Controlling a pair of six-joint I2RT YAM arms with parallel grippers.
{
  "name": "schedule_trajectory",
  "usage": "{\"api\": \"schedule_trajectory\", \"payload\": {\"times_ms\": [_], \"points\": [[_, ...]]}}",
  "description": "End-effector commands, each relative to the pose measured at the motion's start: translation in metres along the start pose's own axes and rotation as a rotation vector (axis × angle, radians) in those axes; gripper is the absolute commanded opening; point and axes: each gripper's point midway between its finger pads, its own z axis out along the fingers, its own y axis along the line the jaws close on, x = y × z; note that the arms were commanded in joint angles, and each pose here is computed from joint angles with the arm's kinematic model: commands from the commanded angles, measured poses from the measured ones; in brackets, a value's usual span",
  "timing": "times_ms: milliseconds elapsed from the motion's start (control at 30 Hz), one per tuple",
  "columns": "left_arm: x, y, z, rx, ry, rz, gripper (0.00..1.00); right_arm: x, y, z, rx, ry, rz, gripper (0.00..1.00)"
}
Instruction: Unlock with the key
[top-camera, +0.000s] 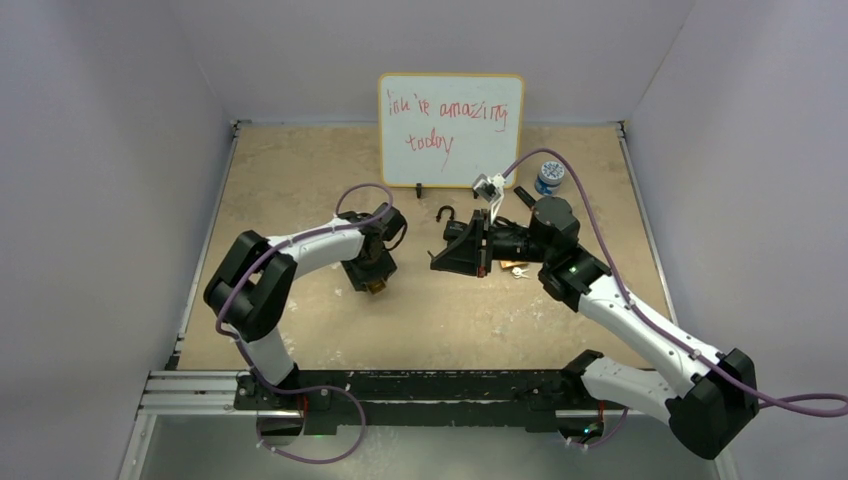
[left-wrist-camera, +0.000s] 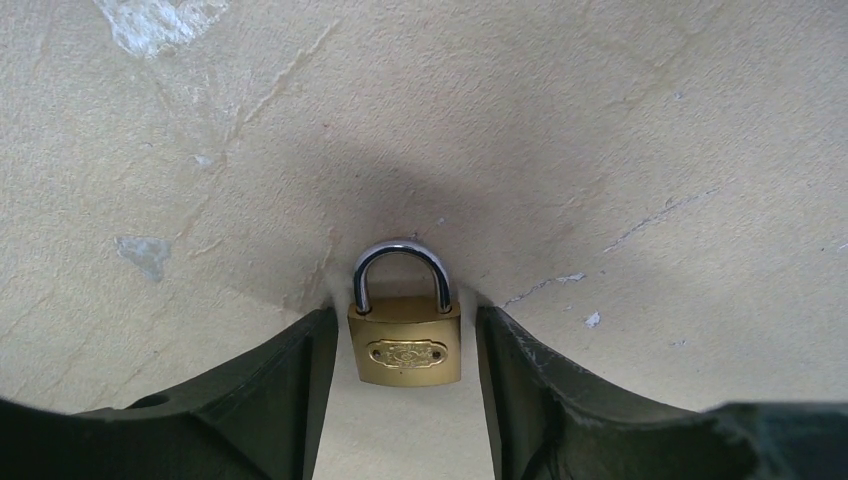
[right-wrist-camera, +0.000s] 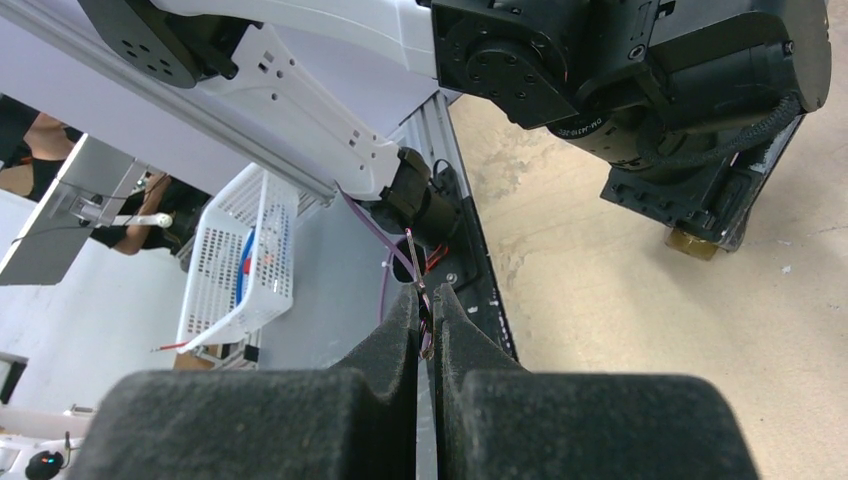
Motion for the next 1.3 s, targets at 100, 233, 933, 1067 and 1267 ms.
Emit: {"api": "schedule_trajectory", "payload": {"times_ms": [100,233,933,1067,1267], "points": [[-0.003,0.001,0.009,-0.024,-0.024,-0.013,0.44,-0.010,0.009,-0.004,0.000,-0.034,-0.061,0.00],[0.000,-0.001,0.005,0.009,-0.012,-0.015,0.25,-0.009,0.004,-0.005,0.027,-0.035,-0.054,0.00],[0.014,-0.112,-0.134,0.717,0.280,-0.028,0.15,0.056,-0.081,-0.012,0.305,0.094,0.040,0.00],[0.022,-0.119,-0.148,0.783,0.350,-0.041,0.15,0.067,-0.089,-0.014,0.321,0.131,0.049,0.00],[0.027,-0.116,-0.157,0.803,0.389,-0.061,0.15,0.076,-0.102,-0.013,0.359,0.142,0.084,0.00]]}}
